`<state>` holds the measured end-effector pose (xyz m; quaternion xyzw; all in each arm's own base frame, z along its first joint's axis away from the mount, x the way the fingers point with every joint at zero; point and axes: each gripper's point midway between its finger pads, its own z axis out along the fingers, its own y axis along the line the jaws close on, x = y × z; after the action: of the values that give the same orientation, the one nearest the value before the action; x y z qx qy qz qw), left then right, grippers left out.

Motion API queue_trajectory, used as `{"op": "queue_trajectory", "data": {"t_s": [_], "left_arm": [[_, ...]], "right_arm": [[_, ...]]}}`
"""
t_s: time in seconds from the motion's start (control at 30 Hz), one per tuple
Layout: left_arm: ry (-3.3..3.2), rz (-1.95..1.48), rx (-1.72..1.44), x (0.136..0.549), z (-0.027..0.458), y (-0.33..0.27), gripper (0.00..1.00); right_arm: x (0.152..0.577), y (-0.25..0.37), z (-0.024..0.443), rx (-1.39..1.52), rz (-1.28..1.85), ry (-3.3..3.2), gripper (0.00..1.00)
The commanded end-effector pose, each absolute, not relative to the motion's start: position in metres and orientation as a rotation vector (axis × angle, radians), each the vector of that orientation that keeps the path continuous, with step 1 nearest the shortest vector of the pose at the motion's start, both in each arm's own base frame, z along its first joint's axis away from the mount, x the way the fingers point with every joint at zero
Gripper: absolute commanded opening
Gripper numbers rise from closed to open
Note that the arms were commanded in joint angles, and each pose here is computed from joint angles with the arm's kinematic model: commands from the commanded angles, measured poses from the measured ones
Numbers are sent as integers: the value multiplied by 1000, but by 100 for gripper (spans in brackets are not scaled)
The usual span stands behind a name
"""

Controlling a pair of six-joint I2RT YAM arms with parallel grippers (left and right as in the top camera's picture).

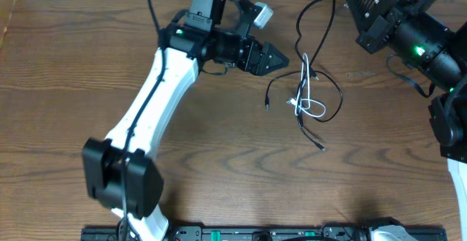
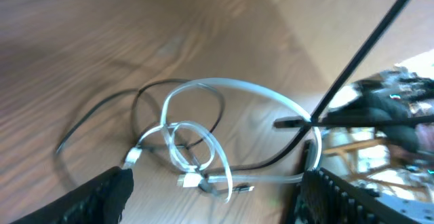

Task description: Untangle cables

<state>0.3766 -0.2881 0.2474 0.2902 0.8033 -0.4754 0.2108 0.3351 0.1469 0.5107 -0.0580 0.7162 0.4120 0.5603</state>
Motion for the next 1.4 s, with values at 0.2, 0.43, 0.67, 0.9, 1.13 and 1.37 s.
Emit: {"op": "queue_trajectory", "data": {"t_s": [0.2, 0.43, 0.67, 0.9, 1.13, 1.37], "left_arm": [[2165, -1696, 750, 390, 231, -315, 84], [2205, -1763, 650, 402, 223, -329, 83], [2539, -1843, 8, 416, 210, -328, 78], [2702, -1928, -389, 407, 206, -334, 70], [2794, -1912, -431, 380, 202, -369, 70], [2802, -1814, -476, 379, 192, -381, 34]], "right_arm": [[333, 142, 512, -128, 968, 1697, 1], [333, 142, 511, -126, 969, 1702, 1], [333, 142, 508, -132, 960, 1711, 1], [333, 142, 506, -131, 952, 1720, 1], [333, 141, 506, -128, 950, 1719, 1], [333, 141, 501, -127, 945, 1740, 1]]}}
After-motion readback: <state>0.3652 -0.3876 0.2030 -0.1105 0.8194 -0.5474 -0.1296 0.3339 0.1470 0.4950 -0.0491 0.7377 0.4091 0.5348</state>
